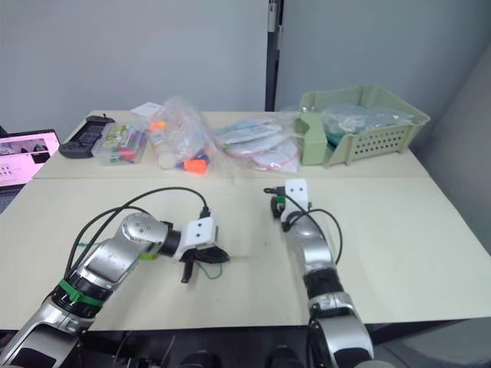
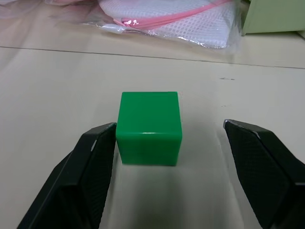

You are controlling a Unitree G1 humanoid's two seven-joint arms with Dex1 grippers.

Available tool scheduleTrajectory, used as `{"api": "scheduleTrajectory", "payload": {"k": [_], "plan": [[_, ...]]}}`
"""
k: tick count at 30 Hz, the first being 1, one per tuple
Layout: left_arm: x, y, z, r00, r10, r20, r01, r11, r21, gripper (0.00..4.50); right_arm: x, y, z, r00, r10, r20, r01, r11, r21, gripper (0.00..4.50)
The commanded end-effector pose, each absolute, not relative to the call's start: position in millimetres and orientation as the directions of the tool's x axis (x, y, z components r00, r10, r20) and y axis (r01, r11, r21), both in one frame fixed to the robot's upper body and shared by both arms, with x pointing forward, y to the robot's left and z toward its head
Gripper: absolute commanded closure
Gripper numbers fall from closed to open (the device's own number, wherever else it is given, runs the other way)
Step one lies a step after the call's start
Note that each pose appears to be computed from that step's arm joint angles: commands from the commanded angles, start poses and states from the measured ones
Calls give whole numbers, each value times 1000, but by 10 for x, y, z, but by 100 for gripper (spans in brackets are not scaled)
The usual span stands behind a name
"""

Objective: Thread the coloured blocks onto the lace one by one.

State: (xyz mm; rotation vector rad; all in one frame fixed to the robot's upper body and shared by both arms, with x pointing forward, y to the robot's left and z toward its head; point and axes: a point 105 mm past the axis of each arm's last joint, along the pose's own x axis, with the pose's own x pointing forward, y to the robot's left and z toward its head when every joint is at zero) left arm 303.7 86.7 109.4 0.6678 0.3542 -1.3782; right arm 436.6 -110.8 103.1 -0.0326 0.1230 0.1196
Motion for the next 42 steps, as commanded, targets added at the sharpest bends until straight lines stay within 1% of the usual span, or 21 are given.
{"api": "scheduleTrajectory", "payload": {"k": [1, 3, 4, 8, 9, 12, 14, 17, 20, 23, 25, 27, 32, 35, 38, 39, 40, 42], "plan": [[3027, 864, 1182, 192, -791, -581, 966, 47, 256, 450, 4435, -1056, 1170, 990, 125, -58, -126, 992, -10, 98], [3026, 864, 1183, 193, -792, -580, 966, 48, 255, 450, 4443, -1050, 1171, 990, 130, -48, -131, 991, -9, 159], [3027, 864, 1184, 193, -792, -580, 966, 49, 255, 450, 4442, -1050, 1176, 990, 132, -42, -132, 991, -9, 199], [3026, 867, 1183, 192, -792, -580, 966, 49, 253, 450, 4393, -1039, 1179, 989, 144, -23, -144, 990, -3, 328], [3026, 869, 1181, 192, -791, -581, 966, 49, 253, 450, 4372, -1046, 1185, 990, 143, -17, -143, 990, -3, 332], [3020, 874, 1177, 191, -791, -581, 967, 49, 252, 450, 4244, -1061, 1215, 990, 139, 9, -139, 990, 12, 332], [3026, 878, 1170, 194, -791, -581, 966, 52, 252, 450, 4013, -1024, 1237, 988, 152, 27, -152, 988, 23, 332], [3035, 886, 1167, 199, -791, -579, 966, 57, 253, 450, 3602, -960, 1262, 984, 176, 30, -177, 984, 29, 332], [3040, 883, 1160, 199, -792, -577, 966, 60, 252, 450, 3193, -939, 1224, 983, 182, -9, -181, 983, 30, 332], [3038, 874, 1160, 194, -794, -576, 967, 56, 249, 450, 2910, -952, 1187, 983, 174, -56, -173, 985, 25, 332], [3035, 877, 1168, 190, -795, -576, 967, 52, 248, 450, 2791, -961, 1122, 979, 174, -106, -171, 985, 36, 332], [3034, 882, 1171, 189, -794, -578, 967, 49, 249, 450, 2703, -912, 1021, 965, 207, -161, -201, 978, 54, 332], [3026, 894, 1172, 184, -791, -584, 968, 41, 249, 450, 2560, -789, 661, 909, 271, -317, -249, 962, 109, 332], [3023, 898, 1176, 185, -790, -584, 967, 40, 251, 450, 2510, -741, 515, 883, 292, -368, -257, 956, 142, 332], [3027, 901, 1178, 187, -790, -584, 967, 42, 253, 450, 2498, -730, 495, 883, 295, -365, -257, 955, 150, 332], [3027, 904, 1177, 188, -789, -585, 966, 43, 253, 450, 2506, -734, 537, 893, 293, -341, -259, 955, 143, 282], [3025, 908, 1177, 189, -789, -585, 966, 43, 253, 450, 2535, -777, 701, 917, 294, -268, -271, 955, 121, 226], [3020, 912, 1175, 189, -788, -586, 967, 44, 252, 450, 2551, -879, 989, 940, 306, -154, -298, 952, 75, 152]]}}
